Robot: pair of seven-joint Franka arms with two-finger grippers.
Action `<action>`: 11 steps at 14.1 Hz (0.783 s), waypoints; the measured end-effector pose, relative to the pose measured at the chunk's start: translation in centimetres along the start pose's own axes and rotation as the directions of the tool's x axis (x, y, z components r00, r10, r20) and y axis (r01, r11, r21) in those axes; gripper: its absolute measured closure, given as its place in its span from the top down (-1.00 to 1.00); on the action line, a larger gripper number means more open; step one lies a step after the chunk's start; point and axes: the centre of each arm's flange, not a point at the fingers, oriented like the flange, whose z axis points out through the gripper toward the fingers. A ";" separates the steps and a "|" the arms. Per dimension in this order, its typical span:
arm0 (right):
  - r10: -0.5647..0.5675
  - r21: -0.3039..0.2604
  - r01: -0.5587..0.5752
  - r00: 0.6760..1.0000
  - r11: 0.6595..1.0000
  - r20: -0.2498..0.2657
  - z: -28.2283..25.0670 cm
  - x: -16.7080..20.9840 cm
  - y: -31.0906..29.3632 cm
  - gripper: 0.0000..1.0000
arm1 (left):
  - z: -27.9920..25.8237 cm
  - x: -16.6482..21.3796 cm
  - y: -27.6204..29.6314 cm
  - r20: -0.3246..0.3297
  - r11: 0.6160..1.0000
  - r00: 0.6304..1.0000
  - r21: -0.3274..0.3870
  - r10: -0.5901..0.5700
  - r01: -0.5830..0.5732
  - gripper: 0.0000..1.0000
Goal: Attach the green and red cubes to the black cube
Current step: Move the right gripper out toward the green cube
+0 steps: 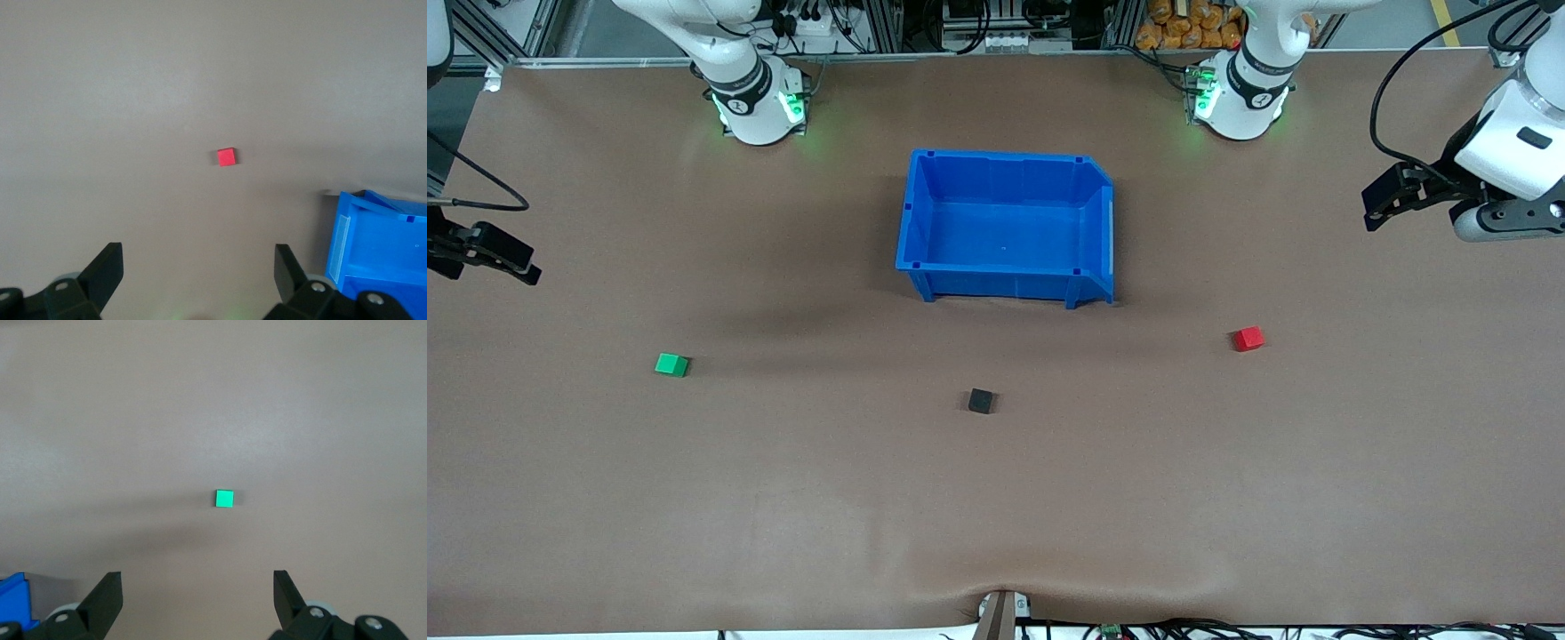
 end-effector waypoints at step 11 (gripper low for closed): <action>-0.014 0.002 0.014 1.000 1.000 0.000 0.1 0.2 -0.8 1.00 | -0.1 -0.3 -1.1 0.033 1.000 0.999 0.005 0.008 -0.008 1.00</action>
